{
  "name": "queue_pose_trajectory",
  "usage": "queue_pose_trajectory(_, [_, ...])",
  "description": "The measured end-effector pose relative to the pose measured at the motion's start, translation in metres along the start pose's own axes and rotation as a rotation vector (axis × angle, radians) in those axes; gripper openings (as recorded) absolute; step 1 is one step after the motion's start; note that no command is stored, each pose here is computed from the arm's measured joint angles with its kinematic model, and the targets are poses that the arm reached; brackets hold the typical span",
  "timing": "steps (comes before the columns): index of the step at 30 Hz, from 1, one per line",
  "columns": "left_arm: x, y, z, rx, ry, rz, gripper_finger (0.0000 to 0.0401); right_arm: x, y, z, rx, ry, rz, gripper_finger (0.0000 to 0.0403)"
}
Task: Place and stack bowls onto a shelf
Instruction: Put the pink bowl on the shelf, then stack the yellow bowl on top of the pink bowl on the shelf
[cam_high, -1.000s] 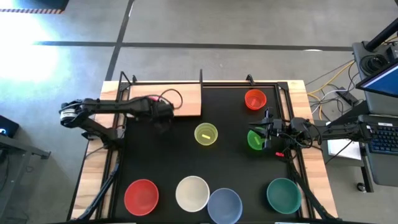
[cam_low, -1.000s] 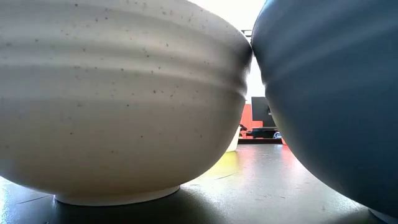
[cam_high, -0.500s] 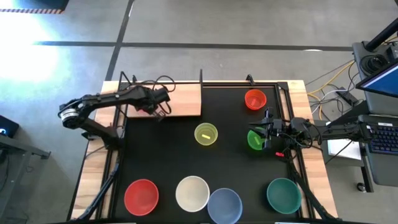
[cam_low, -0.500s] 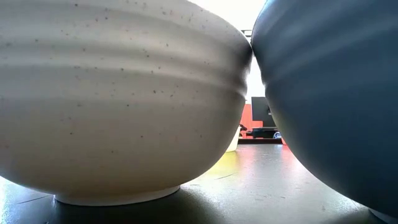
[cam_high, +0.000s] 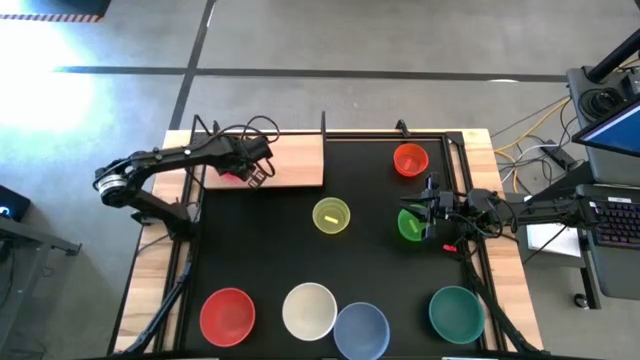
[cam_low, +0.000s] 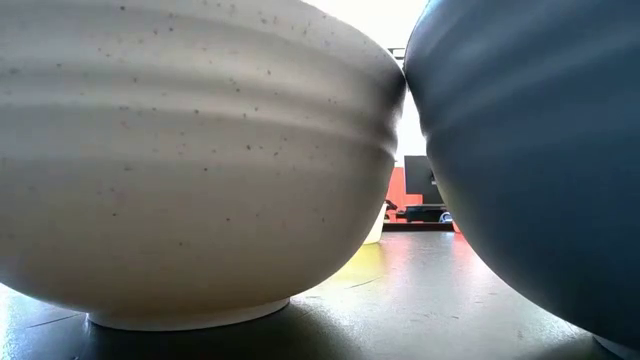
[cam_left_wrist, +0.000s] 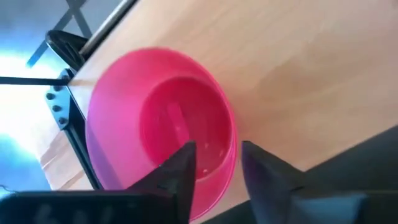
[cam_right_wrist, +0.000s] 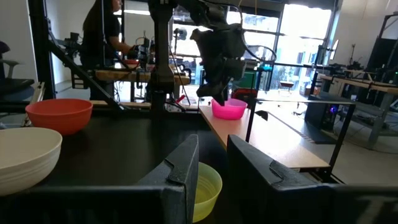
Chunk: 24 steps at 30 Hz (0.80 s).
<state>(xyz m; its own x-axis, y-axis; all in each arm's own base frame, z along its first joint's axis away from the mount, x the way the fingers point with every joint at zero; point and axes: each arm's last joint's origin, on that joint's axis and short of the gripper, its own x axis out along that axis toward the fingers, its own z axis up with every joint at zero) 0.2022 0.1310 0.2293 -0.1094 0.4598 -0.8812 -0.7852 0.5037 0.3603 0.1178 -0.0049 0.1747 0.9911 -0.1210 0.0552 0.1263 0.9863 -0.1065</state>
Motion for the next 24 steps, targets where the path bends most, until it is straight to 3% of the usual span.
queue_pose_trajectory(6, [-0.022, -0.008, 0.008, 0.040, -0.077, -0.050, 0.0176, 0.000, 0.000, 0.000, 0.000, 0.000, 0.000, 0.0075])
queue_pose_trajectory(14, [-0.050, -0.050, -0.006, 0.159, -0.163, -0.220, 0.0169, 0.000, 0.000, 0.000, 0.000, 0.000, 0.000, 0.0075])
queue_pose_trajectory(18, [-0.070, -0.078, -0.017, 0.303, -0.298, -0.312, 0.0165, 0.000, 0.000, 0.000, 0.000, 0.000, 0.000, 0.0075])
queue_pose_trajectory(24, [-0.090, -0.112, -0.032, 0.653, -0.495, -0.373, 0.0164, 0.000, 0.000, 0.000, 0.000, 0.000, 0.000, 0.0075])
